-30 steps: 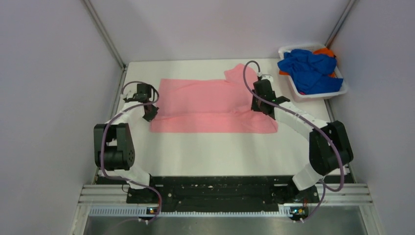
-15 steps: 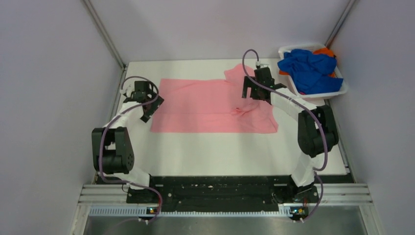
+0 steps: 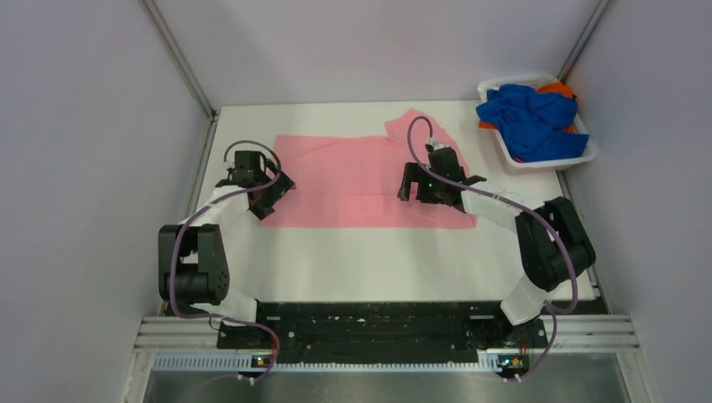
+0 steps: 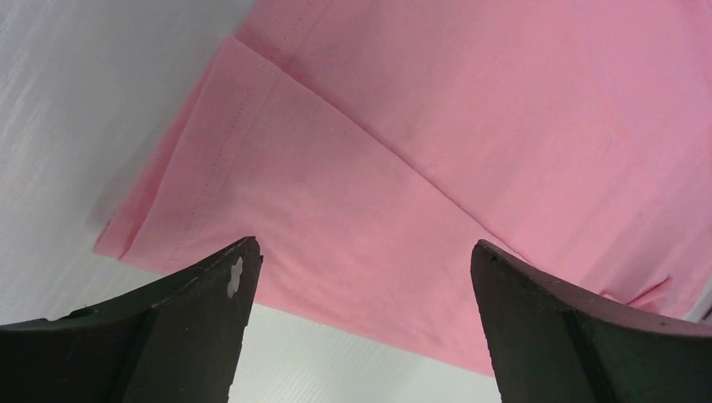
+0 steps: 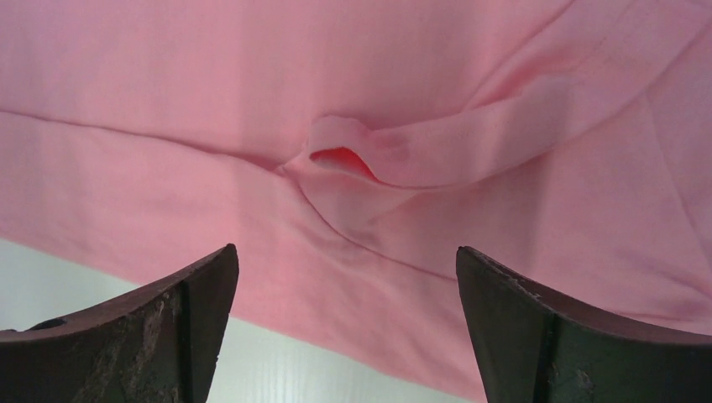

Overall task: Fold and stack the t-shirts
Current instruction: Fold the flattened tshirt in 1/3 of the way

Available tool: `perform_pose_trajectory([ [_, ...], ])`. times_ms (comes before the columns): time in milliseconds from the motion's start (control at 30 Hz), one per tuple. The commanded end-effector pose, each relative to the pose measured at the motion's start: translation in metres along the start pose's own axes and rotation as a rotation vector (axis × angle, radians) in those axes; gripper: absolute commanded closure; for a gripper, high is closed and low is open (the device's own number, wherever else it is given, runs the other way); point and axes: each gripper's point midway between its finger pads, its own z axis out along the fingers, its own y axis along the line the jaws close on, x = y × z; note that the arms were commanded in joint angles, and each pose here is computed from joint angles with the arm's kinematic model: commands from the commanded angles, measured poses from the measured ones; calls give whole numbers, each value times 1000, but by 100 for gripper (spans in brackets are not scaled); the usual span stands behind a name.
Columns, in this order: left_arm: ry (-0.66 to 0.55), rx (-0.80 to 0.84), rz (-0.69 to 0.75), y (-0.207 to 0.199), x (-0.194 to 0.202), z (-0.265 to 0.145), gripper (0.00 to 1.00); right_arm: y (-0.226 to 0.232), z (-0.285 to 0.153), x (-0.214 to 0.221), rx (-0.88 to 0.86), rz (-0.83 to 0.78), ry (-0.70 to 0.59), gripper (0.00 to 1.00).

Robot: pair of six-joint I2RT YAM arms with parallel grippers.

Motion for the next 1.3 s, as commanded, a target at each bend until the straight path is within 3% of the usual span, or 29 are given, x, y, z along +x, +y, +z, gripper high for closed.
perform_pose_trajectory([
  [0, -6, 48, 27, -9, -2, 2, 1, 21, 21, -23, -61, 10, -49, 1],
  [400, -25, 24, 38, -4, -5, -6, 1, 24, 81, -116, 96, -63, -174, 1],
  [600, -41, 59, 45, -12, -9, -15, 1, 29, 61, -133, 103, -78, -200, 1],
  [767, -27, 133, 43, -27, -9, -14, 1, 12, 18, -104, 132, -52, -198, 1],
  [900, 12, 212, 64, -51, 3, 3, 1, -10, 3, -55, 150, 11, -151, 1],
  [1033, 88, 154, 48, -43, 13, 31, 1, -30, 5, -15, 144, 103, -93, 1],
  [1267, 160, 20, 33, -5, 38, 55, 1, -82, -7, 52, 303, 257, -1, 1],
])
